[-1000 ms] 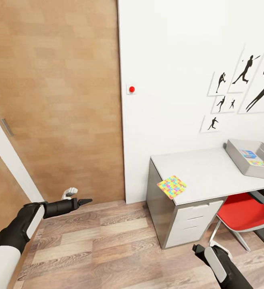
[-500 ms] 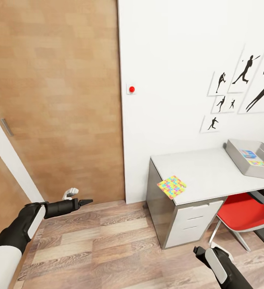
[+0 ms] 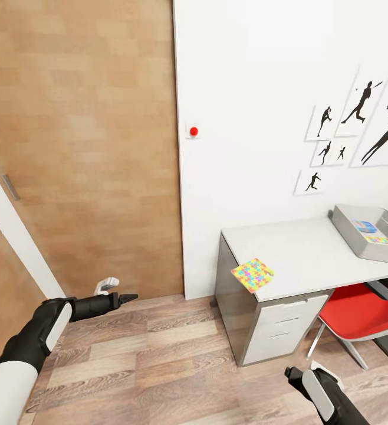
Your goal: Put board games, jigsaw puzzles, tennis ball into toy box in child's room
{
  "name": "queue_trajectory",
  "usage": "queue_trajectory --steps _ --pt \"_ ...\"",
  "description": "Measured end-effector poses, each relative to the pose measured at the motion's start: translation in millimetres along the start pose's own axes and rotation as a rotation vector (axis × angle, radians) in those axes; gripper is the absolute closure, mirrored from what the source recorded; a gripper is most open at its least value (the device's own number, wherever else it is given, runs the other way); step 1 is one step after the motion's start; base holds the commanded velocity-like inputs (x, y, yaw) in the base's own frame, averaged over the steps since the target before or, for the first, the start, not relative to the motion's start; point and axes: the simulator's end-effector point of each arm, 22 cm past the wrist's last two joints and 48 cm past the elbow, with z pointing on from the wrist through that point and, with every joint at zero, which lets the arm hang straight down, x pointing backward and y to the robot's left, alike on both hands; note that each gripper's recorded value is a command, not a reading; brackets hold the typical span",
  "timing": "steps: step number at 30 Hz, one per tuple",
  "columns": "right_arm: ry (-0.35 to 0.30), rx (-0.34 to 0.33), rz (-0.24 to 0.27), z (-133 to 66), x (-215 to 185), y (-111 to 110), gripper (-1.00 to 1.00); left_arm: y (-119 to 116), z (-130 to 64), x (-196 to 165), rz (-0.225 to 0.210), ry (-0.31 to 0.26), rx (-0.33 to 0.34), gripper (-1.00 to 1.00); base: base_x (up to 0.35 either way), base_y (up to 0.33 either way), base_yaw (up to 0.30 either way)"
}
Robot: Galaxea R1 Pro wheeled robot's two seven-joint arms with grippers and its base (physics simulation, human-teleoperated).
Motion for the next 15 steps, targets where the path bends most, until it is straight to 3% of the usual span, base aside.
queue_trajectory --steps 5,11,15 --pt "0.005 -0.052 -0.004 3.1 0.2 3.5 -1.00 21.1 12.1 8.1 -0.006 -0.010 -0.109 -1.00 0.000 0.000 0.000" --pt "0.019 -0.094 -0.004 7.4 3.2 1.3 -1.00 53.9 28.0 26.1 -0.025 -0.013 -0.303 -1.00 0.000 0.000 0.000" --pt "0.023 -0.097 -0.002 8.1 4.3 0.3 -1.00 56.4 32.2 30.3 -0.030 -0.011 -0.339 -1.00 0.000 0.000 0.000"
